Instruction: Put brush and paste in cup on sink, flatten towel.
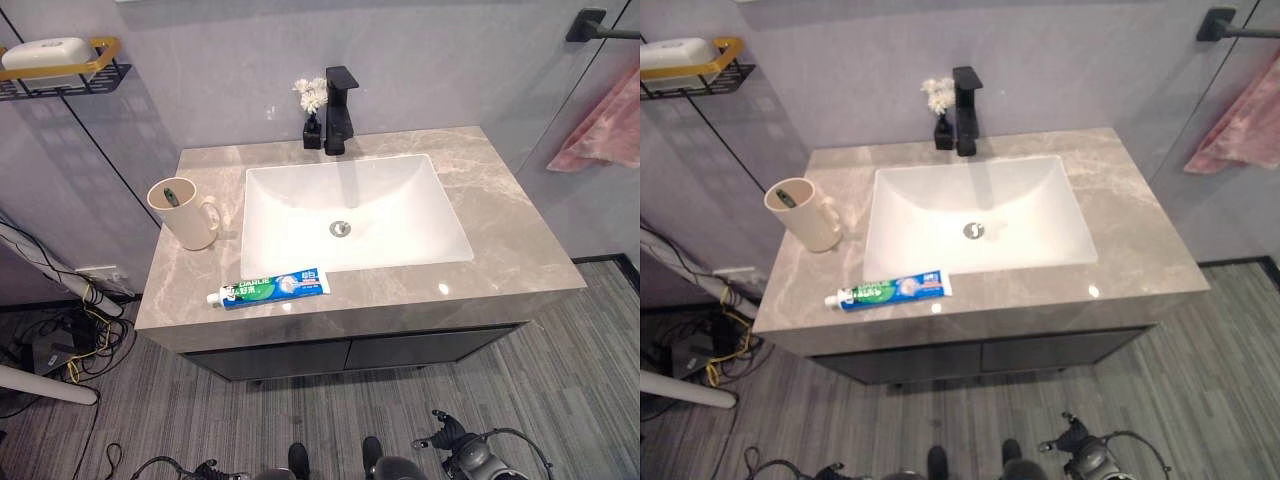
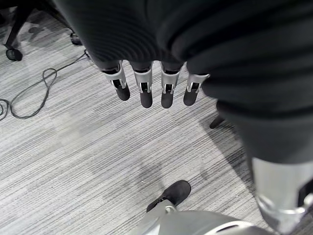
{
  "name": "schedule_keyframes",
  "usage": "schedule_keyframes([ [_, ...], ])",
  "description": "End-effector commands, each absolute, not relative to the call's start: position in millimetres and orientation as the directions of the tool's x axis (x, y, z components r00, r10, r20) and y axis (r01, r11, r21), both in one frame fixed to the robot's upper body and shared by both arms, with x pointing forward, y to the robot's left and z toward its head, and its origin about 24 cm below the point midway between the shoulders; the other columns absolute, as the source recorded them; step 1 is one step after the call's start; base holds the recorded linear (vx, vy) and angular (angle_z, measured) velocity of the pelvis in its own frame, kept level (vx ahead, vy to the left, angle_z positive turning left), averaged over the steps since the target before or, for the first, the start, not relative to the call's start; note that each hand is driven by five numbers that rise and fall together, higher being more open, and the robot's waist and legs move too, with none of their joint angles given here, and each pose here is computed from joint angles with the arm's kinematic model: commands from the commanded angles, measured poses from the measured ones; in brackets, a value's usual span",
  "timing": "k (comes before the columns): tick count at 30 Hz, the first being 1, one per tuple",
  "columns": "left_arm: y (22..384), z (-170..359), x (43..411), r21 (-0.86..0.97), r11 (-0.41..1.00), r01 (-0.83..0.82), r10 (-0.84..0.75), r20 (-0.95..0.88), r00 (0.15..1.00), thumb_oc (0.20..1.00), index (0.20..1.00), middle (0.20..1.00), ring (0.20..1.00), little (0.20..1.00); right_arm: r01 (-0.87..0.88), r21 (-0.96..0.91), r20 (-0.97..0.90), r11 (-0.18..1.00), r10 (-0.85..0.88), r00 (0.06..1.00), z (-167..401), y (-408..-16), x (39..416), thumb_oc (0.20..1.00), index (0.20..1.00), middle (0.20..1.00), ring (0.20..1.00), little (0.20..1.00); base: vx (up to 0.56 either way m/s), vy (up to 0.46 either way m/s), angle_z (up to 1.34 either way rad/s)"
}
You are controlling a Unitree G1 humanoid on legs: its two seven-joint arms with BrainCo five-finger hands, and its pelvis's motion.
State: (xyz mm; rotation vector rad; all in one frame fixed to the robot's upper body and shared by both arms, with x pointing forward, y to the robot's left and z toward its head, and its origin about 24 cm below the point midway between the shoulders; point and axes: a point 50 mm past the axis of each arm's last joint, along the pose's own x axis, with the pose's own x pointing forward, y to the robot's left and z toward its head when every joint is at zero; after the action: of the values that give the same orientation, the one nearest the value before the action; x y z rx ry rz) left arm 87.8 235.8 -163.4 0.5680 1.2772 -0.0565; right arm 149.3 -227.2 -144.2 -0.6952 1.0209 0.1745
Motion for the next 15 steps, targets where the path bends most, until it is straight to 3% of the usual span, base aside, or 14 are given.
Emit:
schedule_keyframes([
  [1,247.0,-157.0,102.5,0.427,0.83,0.36,0.297,-0.884,0.362,1.0,1.0,1.0,1.0,1.0,-0.496,-0.495,-0.807,0.714,-0.165,0.568,-138.5,-230.2,160.2,1.0,1.0,1.0,1.0,1.0,0.01,-0.088,-0.14],
  [8,250.6,-155.9,100.7,0.449,0.815,0.366,0.308,-0.871,0.384,1.0,1.0,1.0,1.0,1.0,-0.492,-0.519,-0.804,0.699,-0.204,0.559,-136.9,-245.2,155.1,1.0,1.0,1.0,1.0,1.0,0.02,-0.107,0.24],
  [9,255.5,-151.1,108.1,0.489,0.793,0.365,0.312,-0.839,0.446,1.0,1.0,1.0,1.0,1.0,-0.482,-0.532,-0.801,0.696,-0.23,0.552,-136.4,-253.3,150.6,1.0,1.0,1.0,1.0,1.0,0.01,-0.109,0.26],
  [11,257.0,-149.3,110.2,0.498,0.787,0.365,0.307,-0.828,0.468,1.0,1.0,1.0,1.0,1.0,-0.48,-0.534,-0.801,0.696,-0.234,0.552,-136.2,-255.2,149.2,1.0,1.0,1.0,1.0,1.0,-0.01,-0.116,0.3],
  [12,265.4,-137.9,117.8,0.545,0.764,0.347,0.285,-0.766,0.576,1.0,1.0,1.0,1.0,1.0,-0.452,-0.542,-0.797,0.709,-0.263,0.544,-135.7,-264.6,141.8,1.0,1.0,1.0,1.0,1.0,-0.02,-0.099,0.41],
  [15,271.3,-131.3,117.0,0.568,0.742,0.355,0.268,-0.738,0.62,1.0,1.0,1.0,1.0,1.0,-0.441,-0.541,-0.799,0.716,-0.275,0.534,-136.2,-268.8,136.6,1.0,1.0,1.0,1.0,1.0,-0.01,-0.054,0.21],
])
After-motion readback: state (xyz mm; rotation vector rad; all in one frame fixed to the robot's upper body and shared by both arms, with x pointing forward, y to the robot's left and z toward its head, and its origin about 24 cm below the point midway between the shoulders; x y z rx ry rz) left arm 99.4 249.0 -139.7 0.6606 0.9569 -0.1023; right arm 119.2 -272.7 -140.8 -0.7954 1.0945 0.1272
